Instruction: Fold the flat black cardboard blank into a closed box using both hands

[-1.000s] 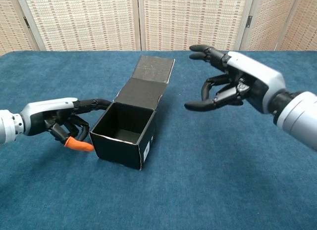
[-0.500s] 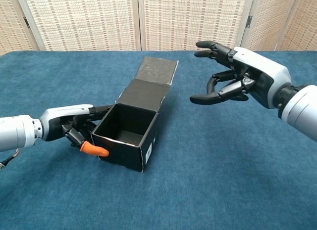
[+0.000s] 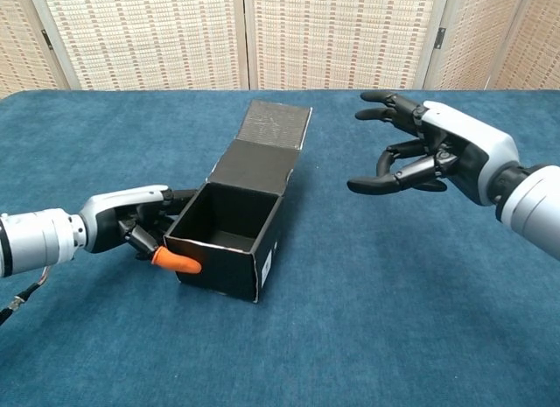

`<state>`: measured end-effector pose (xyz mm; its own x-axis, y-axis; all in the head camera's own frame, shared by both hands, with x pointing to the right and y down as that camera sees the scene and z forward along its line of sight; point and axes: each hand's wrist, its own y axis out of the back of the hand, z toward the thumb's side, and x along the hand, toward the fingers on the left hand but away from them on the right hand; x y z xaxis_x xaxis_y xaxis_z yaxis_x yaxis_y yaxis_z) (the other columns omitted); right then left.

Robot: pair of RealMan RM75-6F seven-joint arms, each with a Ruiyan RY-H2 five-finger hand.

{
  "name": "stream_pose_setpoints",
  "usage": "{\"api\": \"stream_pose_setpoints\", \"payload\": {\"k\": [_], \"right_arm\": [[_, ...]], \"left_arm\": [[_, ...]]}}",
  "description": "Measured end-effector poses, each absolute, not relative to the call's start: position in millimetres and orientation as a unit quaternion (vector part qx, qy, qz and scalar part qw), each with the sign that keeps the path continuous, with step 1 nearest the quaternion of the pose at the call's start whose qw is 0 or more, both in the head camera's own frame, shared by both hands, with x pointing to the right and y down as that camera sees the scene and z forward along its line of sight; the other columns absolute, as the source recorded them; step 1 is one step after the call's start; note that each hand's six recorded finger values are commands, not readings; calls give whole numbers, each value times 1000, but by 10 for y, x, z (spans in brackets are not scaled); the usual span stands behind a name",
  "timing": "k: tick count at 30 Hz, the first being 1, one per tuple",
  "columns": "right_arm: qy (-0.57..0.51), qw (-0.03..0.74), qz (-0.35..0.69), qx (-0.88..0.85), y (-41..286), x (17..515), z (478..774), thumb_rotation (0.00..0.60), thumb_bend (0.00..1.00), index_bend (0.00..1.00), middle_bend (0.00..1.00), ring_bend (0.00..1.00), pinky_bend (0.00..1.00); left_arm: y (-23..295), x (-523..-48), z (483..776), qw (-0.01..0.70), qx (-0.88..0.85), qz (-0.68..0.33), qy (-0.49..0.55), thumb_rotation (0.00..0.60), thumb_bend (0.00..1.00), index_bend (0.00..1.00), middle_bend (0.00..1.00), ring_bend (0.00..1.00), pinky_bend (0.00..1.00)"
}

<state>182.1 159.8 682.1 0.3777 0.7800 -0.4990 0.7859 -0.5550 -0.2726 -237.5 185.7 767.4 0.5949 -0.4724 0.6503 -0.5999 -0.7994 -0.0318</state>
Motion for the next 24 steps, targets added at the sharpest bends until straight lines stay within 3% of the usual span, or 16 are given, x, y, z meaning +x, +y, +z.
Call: {"api": "stream_pose_setpoints", "payload": {"k": [6,12,18,24], "right_arm": [[486,33,-329,809,1593,1945,7020,600,0,0,112,594,1000],[488,75,-364,790,1512,1908,7286,600,0,0,137,600,1000],[494,106,-359,785,1244,1458,7461,600,0,0,170,617,1000],[500,110,-326,794,973,881,7442,600,0,0,209,632,1000]], "left_arm": [[1815,-2415,7603,84,883,320,-333,600,214,481,472,642,896],[1783,-2449,7446,68,883,307,-347,600,215,475,474,645,896],[1788,-2413,7258,40,890,299,-342,600,214,473,474,645,896],[1777,-2352,7160,16,893,301,-334,600,213,472,473,645,895]]}}
